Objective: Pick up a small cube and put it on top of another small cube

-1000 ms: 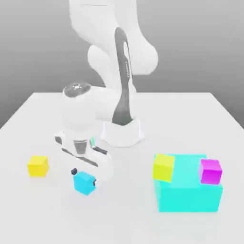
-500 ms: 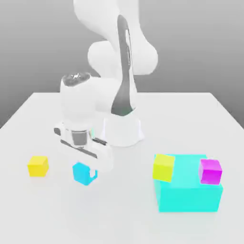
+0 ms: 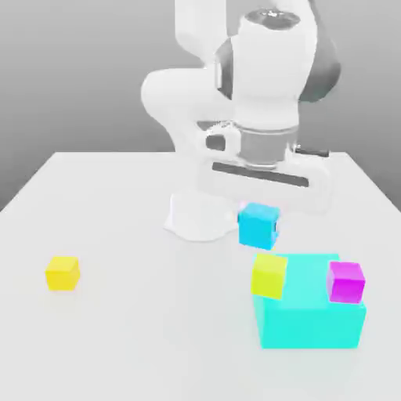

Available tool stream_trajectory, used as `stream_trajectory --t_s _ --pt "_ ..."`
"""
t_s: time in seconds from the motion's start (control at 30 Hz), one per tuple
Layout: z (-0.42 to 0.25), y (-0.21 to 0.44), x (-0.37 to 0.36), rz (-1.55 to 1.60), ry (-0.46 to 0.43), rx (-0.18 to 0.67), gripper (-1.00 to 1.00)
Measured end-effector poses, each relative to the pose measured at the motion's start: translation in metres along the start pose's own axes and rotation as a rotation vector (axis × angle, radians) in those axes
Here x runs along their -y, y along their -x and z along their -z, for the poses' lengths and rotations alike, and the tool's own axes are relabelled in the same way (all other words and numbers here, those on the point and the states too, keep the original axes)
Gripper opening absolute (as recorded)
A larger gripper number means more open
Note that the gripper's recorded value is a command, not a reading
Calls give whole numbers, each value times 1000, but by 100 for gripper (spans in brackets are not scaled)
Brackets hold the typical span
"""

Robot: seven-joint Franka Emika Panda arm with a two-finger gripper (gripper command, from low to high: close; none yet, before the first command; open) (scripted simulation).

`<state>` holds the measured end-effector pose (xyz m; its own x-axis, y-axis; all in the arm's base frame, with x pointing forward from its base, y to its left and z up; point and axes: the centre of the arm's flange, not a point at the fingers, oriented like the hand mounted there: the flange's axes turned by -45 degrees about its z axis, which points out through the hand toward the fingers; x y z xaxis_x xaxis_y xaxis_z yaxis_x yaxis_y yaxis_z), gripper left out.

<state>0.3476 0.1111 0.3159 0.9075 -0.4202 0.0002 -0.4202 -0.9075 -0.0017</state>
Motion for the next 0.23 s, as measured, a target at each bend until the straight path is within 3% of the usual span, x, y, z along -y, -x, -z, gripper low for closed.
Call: stream_trajectory --t_s 0.1,0.13,0.23 --pt "-32 2 2 3 1 0 -100" --pt "-39 3 2 3 0 0 100" --pt "-39 3 2 3 0 0 100"
